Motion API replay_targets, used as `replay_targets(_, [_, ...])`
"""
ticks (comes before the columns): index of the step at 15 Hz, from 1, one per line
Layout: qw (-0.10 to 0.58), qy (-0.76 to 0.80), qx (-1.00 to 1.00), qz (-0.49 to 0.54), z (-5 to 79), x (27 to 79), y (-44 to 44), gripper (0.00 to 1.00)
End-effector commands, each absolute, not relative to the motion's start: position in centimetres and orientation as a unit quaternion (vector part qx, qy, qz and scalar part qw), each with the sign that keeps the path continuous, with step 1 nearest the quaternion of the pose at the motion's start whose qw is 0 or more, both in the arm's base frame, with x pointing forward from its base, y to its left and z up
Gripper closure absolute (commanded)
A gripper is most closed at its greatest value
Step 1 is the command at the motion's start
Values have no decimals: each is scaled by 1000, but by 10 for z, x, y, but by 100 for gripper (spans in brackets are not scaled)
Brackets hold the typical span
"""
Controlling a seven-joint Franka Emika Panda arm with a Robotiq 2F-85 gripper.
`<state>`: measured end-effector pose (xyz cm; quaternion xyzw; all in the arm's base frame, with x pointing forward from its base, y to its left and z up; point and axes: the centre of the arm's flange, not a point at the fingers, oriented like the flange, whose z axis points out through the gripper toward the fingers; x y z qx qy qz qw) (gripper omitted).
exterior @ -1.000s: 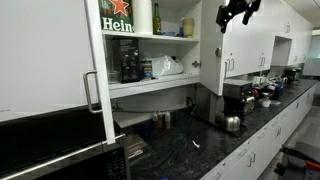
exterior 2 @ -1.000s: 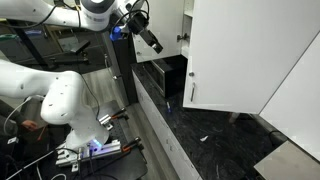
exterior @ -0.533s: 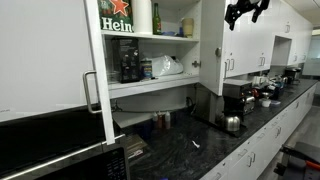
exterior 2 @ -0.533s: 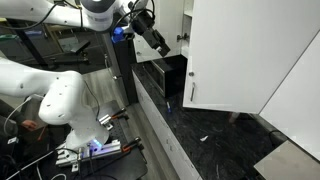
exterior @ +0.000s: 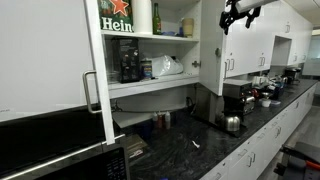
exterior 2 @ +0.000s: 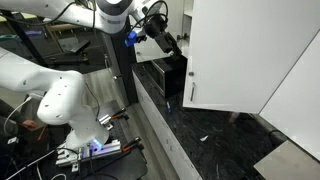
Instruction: Close the cabinet doors
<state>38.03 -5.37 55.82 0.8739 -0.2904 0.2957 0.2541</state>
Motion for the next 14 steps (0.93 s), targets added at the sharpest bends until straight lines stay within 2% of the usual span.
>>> replay_targets(1, [257,-292,873,293,554,409,-60,0])
replay_targets(14, [238,-249,873,344,536,435,-39,0])
